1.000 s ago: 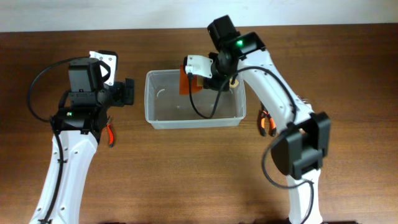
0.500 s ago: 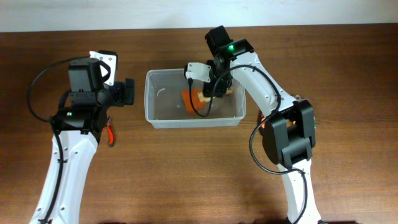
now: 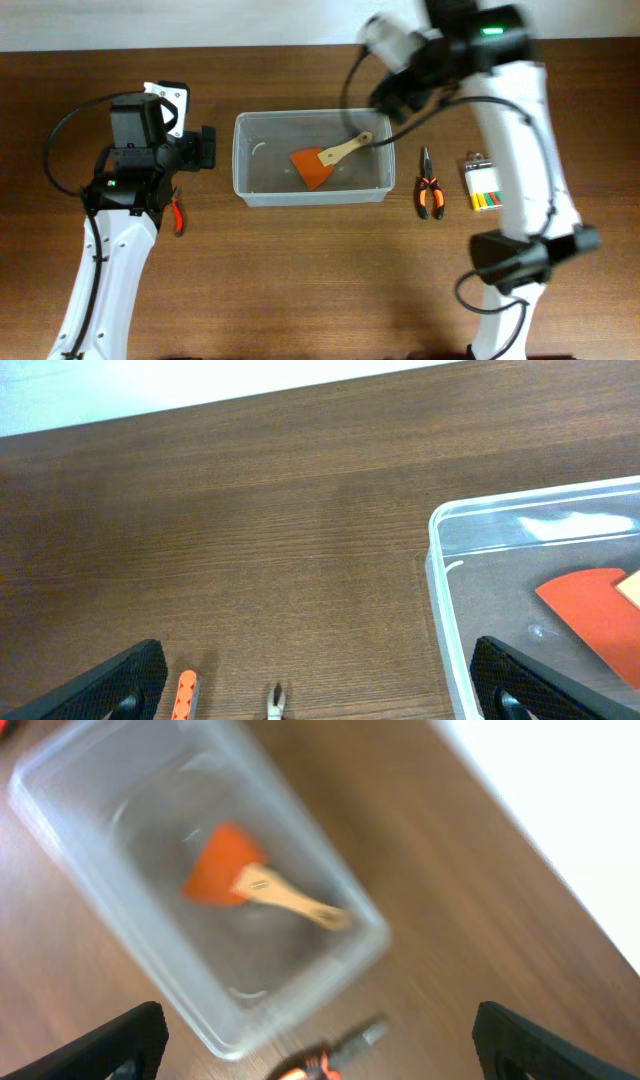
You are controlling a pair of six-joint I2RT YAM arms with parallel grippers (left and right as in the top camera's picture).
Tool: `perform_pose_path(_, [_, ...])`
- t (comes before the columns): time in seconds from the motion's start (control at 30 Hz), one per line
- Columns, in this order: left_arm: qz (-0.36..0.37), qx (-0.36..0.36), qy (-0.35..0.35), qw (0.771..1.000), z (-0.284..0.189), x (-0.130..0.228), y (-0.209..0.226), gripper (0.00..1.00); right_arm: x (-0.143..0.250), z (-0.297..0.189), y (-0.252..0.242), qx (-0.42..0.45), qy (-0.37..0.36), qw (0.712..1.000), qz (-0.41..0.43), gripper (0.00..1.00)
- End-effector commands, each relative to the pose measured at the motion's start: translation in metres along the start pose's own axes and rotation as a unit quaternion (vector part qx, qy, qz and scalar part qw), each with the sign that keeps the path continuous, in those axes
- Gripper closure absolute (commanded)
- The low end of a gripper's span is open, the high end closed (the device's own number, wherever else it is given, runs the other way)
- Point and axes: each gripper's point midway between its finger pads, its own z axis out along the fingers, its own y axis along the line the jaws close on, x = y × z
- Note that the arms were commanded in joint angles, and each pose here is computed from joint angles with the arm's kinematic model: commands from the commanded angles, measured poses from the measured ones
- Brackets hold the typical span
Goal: Pack container
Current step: 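Lift the scraper and lower it into the clear container, release, then move the right gripper to the pen pack and grasp its top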
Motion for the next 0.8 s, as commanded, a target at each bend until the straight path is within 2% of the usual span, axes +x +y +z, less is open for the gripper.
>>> perform_pose_path(0.0, [-0.005, -0.007, -0.008, 1.0, -0.002, -0.008, 0.003, 0.01, 0.033, -0.035, -0.052, 0.049, -0.011, 0.977, 0.207, 0.02])
perform_pose_path(0.13, [-0.005, -0.007, -0.008, 1.0, -0.002, -0.008, 0.003, 0.01, 0.093, -0.049, -0.103, 0.08, 0.014, 0.945, 0.316, 0.02])
perform_pose_path(0.33, [-0.005, -0.007, -0.008, 1.0, -0.002, -0.008, 0.003, 0.01, 0.172, -0.034, -0.143, 0.084, 0.067, 0.909, 0.403, 0.02])
perform_pose_path(0.5, [-0.005, -0.007, -0.008, 1.0, -0.002, -0.008, 0.003, 0.01, 0.228, 0.003, -0.148, 0.096, 0.149, 0.886, 0.428, 0.02])
perform_pose_path(0.77, [-0.005, -0.007, -0.008, 1.0, -0.002, -0.008, 0.003, 0.01, 0.276, 0.063, -0.122, 0.064, 0.222, 0.877, 0.421, 0.02])
